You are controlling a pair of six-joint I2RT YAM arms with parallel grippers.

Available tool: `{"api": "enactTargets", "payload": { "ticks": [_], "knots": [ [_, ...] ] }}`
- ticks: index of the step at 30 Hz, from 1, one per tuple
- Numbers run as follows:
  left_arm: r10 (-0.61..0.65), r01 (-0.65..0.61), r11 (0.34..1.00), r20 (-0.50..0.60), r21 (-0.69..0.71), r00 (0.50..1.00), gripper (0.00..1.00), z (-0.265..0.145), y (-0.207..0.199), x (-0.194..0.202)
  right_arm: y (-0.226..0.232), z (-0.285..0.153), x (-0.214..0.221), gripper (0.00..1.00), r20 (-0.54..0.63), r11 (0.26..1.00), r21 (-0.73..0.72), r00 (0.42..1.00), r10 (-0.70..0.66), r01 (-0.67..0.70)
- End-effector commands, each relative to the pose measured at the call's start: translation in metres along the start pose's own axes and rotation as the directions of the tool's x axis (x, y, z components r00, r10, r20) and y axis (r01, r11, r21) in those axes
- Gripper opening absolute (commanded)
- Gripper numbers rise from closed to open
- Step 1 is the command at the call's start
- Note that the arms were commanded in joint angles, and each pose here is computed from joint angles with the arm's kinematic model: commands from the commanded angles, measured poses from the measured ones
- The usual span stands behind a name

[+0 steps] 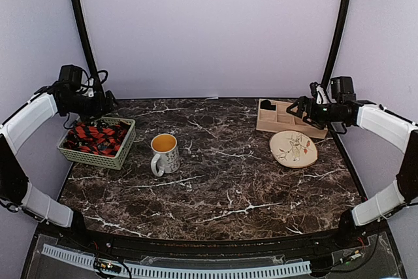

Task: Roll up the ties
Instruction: Pick up the tie from the bin.

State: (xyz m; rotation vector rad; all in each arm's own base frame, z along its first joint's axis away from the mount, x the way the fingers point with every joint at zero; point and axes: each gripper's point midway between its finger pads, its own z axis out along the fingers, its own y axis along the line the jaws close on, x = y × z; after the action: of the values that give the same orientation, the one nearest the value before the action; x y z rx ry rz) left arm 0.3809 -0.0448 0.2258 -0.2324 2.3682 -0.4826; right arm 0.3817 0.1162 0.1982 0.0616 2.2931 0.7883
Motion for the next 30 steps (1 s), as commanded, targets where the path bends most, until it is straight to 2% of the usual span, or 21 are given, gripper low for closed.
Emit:
{"api": "enactTargets", "payload": {
  "ticks": [1, 7, 10, 17, 22, 30],
  "knots": [
    [-0.081, 0.078, 0.992, -0.028, -0.095, 0.996, 0.99, -0.018, 0.014, -0.001, 0.023, -0.004, -0.011, 0.97, -0.011, 0.997, -0.077, 1.0, 0.0, -0.001],
    [-0.197, 0.158, 0.96, -0.156, -0.233, 0.968, 0.99, -0.029, 0.042, 0.033, 0.031, -0.006, -0.007, 0.97, -0.032, 0.994, -0.106, 0.999, 0.003, -0.006],
    [-0.207, 0.159, 0.961, -0.208, -0.226, 0.956, 0.97, -0.035, 0.042, 0.054, 0.032, -0.007, -0.004, 0.97, -0.038, 0.993, -0.114, 0.999, 0.008, -0.012],
    [-0.16, 0.128, 0.983, -0.281, -0.129, 0.946, 0.84, -0.024, 0.031, 0.092, 0.035, -0.004, 0.003, 0.97, -0.059, 0.99, -0.138, 0.998, 0.021, -0.029],
    [-0.101, 0.047, 0.986, -0.342, -0.162, 0.934, 0.72, -0.004, 0.035, 0.105, 0.039, -0.001, 0.005, 0.97, -0.073, 0.988, -0.149, 0.997, 0.02, -0.031],
    [-0.06, -0.02, 0.977, -0.364, -0.214, 0.929, 0.59, 0.017, 0.049, 0.105, 0.042, -0.003, 0.006, 0.97, -0.077, 0.987, -0.155, 0.997, 0.022, -0.034]
  ]
}}
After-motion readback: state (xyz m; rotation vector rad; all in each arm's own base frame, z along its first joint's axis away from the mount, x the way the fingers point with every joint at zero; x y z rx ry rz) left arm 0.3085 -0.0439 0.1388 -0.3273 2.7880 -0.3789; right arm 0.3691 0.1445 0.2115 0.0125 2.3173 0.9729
